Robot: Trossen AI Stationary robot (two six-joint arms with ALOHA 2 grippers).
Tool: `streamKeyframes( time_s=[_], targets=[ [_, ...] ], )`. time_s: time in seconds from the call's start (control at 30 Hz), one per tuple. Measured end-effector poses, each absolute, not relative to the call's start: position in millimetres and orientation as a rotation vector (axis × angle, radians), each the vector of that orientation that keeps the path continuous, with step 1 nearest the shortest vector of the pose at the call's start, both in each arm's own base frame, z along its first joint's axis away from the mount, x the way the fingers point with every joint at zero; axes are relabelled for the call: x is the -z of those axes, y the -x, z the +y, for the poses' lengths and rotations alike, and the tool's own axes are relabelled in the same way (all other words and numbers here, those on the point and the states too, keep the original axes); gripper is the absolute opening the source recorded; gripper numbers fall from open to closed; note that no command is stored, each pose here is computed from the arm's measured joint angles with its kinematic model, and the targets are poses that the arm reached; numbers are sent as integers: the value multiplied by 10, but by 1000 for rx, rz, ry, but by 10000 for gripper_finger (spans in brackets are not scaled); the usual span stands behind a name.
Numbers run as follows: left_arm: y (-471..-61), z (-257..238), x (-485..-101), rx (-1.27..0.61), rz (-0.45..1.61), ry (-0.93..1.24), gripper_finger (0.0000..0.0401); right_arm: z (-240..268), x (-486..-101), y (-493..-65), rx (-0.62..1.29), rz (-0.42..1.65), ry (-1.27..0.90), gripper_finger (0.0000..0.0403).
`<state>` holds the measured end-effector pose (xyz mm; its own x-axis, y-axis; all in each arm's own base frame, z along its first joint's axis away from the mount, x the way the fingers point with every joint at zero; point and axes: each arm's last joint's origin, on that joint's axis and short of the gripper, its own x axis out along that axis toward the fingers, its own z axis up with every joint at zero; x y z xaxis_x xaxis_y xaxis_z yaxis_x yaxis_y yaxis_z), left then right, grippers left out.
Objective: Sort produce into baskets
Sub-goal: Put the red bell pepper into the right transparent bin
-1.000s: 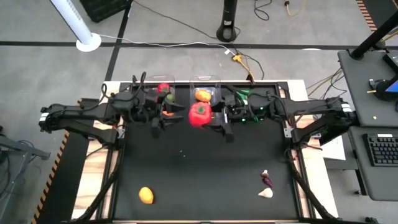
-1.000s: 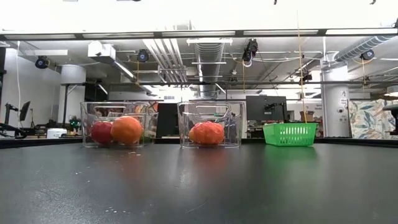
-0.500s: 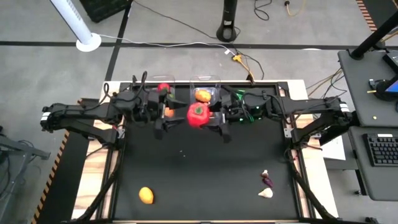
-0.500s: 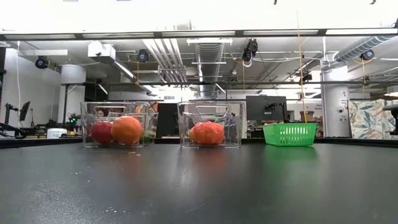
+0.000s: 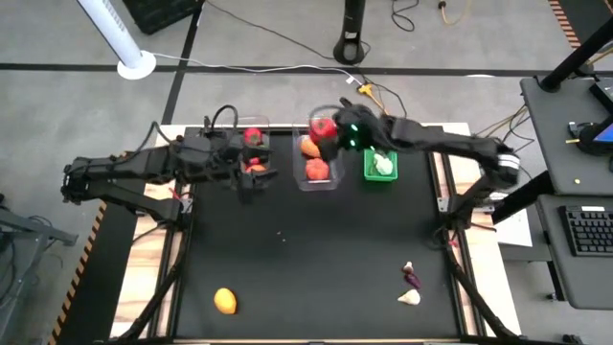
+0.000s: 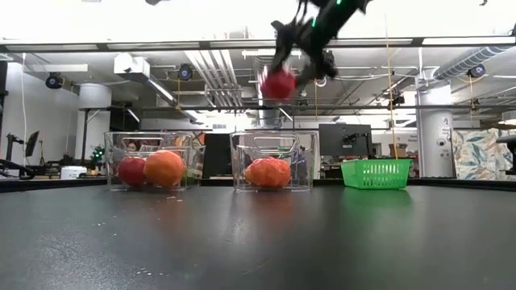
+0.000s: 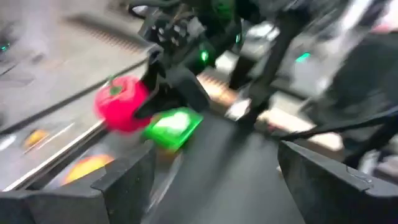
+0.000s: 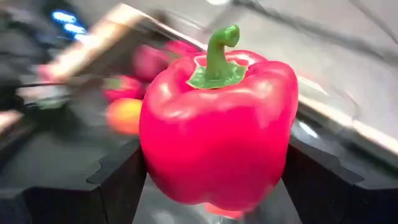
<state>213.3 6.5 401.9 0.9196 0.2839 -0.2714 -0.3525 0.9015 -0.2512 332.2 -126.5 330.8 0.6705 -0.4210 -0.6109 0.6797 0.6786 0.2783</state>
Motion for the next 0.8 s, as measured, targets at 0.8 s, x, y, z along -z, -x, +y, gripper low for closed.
streamKeyframes(
  time_s=[0.8],
  targets=[
    [-1986,104,-3864,-551,488,329,315,-2282,-2611,-3640,834,921,-767,315]
  ],
)
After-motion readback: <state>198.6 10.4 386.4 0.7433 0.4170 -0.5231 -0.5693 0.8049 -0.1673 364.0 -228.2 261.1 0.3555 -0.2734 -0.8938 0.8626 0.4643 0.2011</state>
